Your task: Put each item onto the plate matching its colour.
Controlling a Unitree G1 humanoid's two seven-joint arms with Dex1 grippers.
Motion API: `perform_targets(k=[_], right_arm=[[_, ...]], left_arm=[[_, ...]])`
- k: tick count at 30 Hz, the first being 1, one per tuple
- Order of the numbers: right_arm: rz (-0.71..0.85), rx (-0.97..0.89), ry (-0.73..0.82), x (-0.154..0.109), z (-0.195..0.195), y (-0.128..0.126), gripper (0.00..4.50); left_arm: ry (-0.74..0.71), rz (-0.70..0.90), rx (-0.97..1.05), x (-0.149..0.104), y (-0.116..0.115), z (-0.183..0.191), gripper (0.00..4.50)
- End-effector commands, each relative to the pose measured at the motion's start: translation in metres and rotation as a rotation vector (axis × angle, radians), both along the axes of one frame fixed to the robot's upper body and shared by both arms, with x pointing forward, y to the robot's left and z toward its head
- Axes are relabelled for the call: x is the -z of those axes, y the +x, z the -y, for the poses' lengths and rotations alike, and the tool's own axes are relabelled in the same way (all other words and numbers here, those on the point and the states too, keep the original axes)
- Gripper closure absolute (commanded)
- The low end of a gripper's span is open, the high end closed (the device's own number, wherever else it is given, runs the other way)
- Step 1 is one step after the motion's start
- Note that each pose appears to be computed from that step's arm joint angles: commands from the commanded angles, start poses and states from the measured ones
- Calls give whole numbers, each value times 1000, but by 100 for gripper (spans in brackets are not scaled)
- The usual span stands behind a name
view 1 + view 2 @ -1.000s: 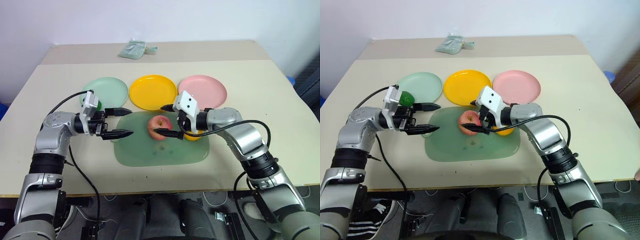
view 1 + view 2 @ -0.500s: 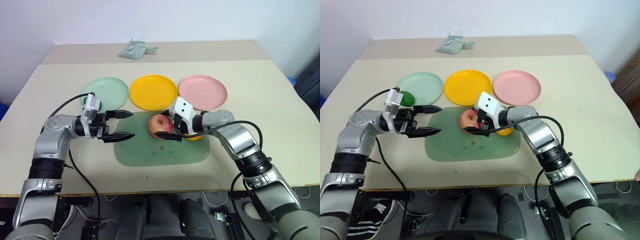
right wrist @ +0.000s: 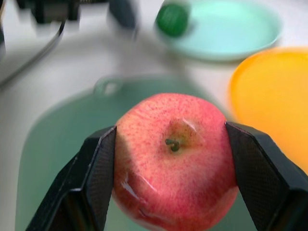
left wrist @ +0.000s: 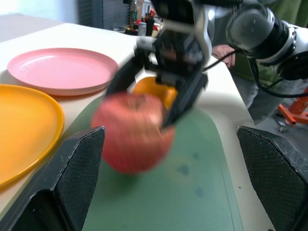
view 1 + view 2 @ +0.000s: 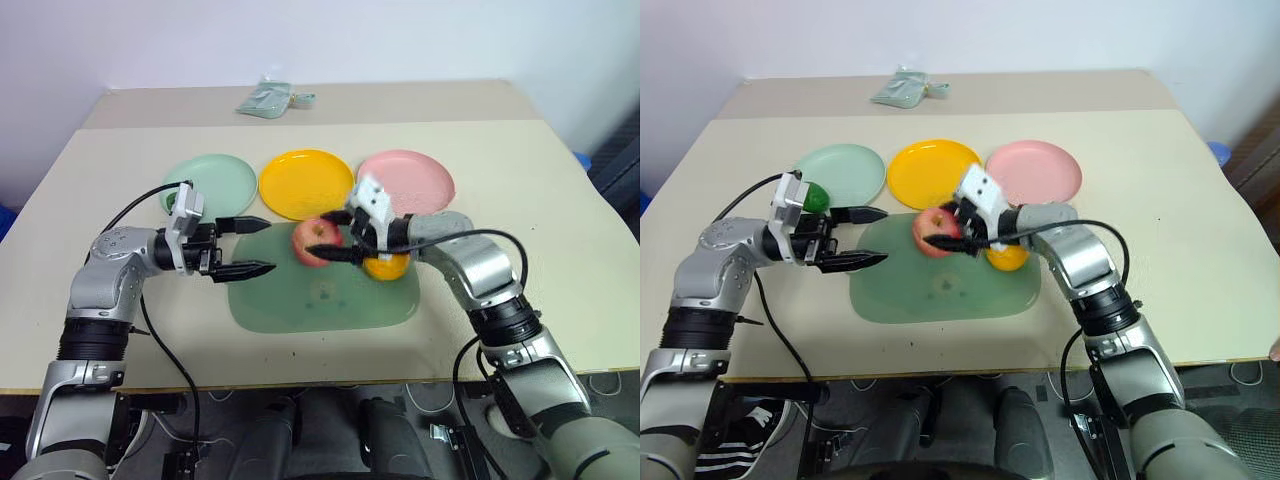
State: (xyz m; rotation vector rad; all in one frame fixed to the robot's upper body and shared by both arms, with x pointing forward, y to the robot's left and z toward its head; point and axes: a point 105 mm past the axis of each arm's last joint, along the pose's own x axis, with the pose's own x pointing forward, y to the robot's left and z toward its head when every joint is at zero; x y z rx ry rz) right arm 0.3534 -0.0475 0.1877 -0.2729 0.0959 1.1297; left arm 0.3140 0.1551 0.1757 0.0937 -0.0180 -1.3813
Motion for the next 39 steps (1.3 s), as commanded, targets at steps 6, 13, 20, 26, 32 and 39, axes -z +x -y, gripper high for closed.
perform_targets(k=[6, 13, 20, 26, 32, 39], right_arm=[[185, 339, 111, -58, 68, 54, 156], [282, 673, 38, -67, 132, 94, 156], [196, 697, 7, -27, 136, 105, 156], [176, 710, 28, -17, 133, 110, 6], [233, 677, 175, -47, 134, 106, 6], [211, 333, 307, -75, 112, 48, 6]], left_arm=[[-52, 80, -18, -19, 5, -1, 0], [-34, 122, -67, -15, 13, -6, 0], [-49, 140, -84, -15, 19, -11, 0], [-52, 141, -82, -15, 19, -11, 0], [-63, 142, -77, -19, 17, -10, 0], [-64, 112, -35, -21, 9, -7, 0]])
